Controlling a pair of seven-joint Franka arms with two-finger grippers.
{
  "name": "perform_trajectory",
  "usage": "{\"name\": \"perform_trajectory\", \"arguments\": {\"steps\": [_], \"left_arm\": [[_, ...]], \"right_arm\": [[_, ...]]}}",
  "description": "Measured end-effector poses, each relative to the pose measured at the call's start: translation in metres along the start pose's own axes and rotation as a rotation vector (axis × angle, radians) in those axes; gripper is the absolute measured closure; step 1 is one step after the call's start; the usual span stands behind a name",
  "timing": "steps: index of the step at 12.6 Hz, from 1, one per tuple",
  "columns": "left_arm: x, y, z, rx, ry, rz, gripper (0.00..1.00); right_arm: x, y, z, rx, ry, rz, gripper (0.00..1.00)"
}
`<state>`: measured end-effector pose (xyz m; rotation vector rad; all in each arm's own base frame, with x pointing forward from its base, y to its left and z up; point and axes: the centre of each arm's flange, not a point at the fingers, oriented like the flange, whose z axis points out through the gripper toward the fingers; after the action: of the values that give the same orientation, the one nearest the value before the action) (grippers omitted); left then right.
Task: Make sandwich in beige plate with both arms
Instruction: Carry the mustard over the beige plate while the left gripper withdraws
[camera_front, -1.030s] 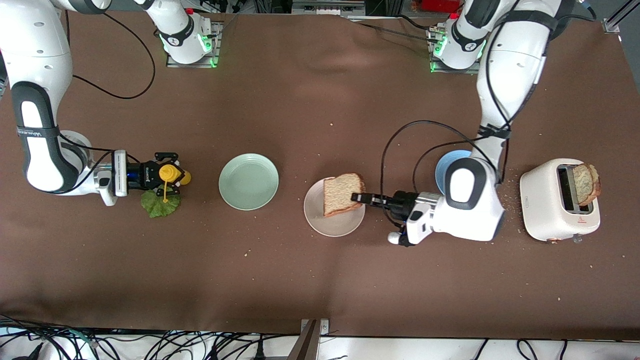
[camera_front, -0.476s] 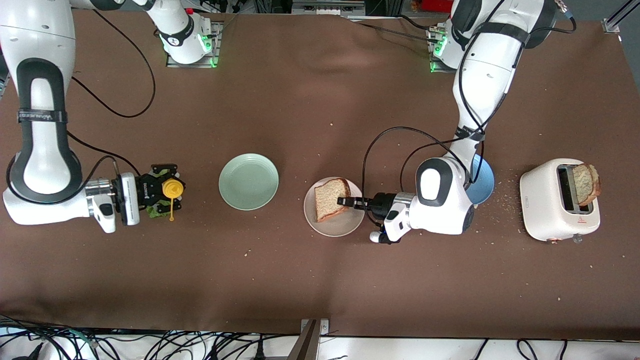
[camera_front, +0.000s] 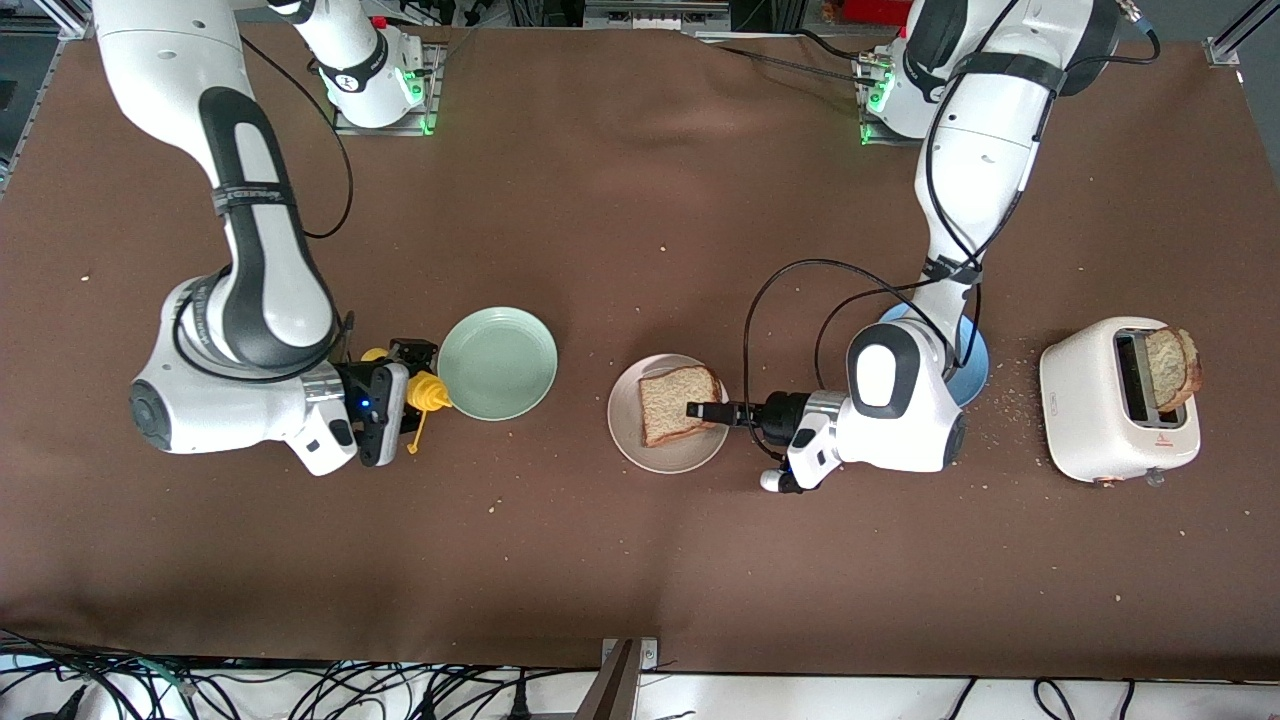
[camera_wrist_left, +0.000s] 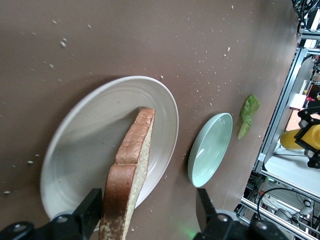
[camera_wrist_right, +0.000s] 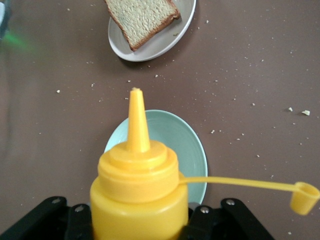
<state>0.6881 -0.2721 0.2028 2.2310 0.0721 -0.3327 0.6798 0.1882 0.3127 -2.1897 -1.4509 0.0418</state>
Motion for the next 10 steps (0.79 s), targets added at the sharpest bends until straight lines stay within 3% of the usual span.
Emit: {"name": "perform_trajectory", "arguments": {"steps": [1, 7, 10], "left_arm": [[0.004, -0.008, -0.013, 0.033, 0.019, 0.001, 0.0], [0.008, -0.023, -0.13, 0.437, 0.121, 0.012, 0.0], [-0.004, -0.039, -0.211, 0.543, 0.129, -0.034, 0.0]], "right_arm": [[0.018, -0.009, 0.006, -0.047, -0.049, 0.03, 0.95], [0.125, -0.096, 0.083, -0.37, -0.296, 0.126, 0.95], [0.156, -0.134, 0.128, -0.52, -0.404, 0.088, 0.95]]}}
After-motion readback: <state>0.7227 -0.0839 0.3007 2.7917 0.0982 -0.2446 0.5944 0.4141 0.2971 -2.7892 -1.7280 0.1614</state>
